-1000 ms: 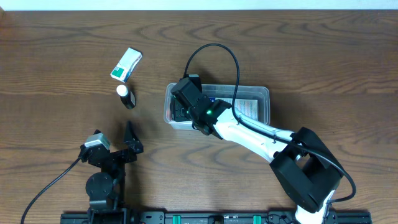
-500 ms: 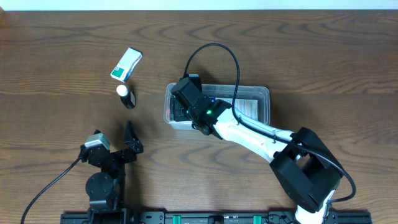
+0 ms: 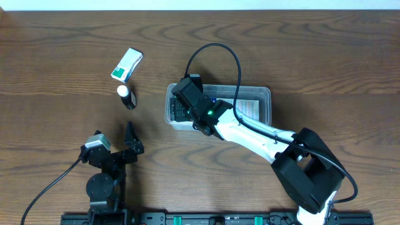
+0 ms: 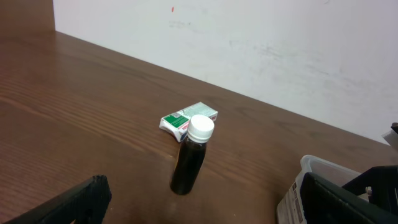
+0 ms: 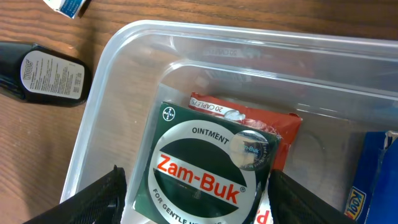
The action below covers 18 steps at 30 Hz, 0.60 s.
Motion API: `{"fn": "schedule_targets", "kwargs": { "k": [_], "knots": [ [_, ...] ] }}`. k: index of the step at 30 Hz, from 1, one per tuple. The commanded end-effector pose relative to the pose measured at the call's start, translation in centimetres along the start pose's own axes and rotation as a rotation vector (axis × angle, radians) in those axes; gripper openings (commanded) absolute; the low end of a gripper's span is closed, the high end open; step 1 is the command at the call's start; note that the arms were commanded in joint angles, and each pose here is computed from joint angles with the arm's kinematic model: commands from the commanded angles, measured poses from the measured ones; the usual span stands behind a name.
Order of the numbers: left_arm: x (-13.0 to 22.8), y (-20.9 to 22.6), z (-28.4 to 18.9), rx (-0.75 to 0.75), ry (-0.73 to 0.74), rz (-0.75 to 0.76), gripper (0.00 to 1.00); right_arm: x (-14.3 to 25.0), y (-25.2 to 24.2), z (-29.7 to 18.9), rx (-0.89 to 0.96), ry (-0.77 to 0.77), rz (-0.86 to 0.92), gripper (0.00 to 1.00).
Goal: Pack container
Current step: 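Open the right gripper to release the tin beside the red box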
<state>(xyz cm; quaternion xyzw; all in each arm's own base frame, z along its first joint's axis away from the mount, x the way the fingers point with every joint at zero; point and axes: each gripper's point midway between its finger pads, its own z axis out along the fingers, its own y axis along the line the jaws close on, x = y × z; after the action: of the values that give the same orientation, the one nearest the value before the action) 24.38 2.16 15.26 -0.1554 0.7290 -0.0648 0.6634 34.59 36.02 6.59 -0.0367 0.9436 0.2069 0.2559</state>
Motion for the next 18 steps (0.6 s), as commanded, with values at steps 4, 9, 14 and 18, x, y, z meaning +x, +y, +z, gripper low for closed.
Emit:
{"fn": "schedule_targets", "kwargs": {
  "k": [4,9,14,18],
  "knots": [
    [1.8,0.8,0.1,-0.027,0.052,0.021,0.98,0.0,0.2,0.0,0.006,-0.010,-0.019,0.70],
    [1.8,0.8,0.1,-0.027,0.052,0.021,0.98,-1.3,0.4,-1.5,0.008,-0.051,-0.057,0.75],
    [1.8,0.8,0.1,-0.027,0.052,0.021,0.98,-3.9,0.0,-4.8,0.031,-0.129,-0.077,0.78],
    [1.8,0.8,0.1,-0.027,0.052,0.021,0.98,-5.9,-0.5,-7.6,0.031,-0.184,-0.056,0.80]
  ]
}}
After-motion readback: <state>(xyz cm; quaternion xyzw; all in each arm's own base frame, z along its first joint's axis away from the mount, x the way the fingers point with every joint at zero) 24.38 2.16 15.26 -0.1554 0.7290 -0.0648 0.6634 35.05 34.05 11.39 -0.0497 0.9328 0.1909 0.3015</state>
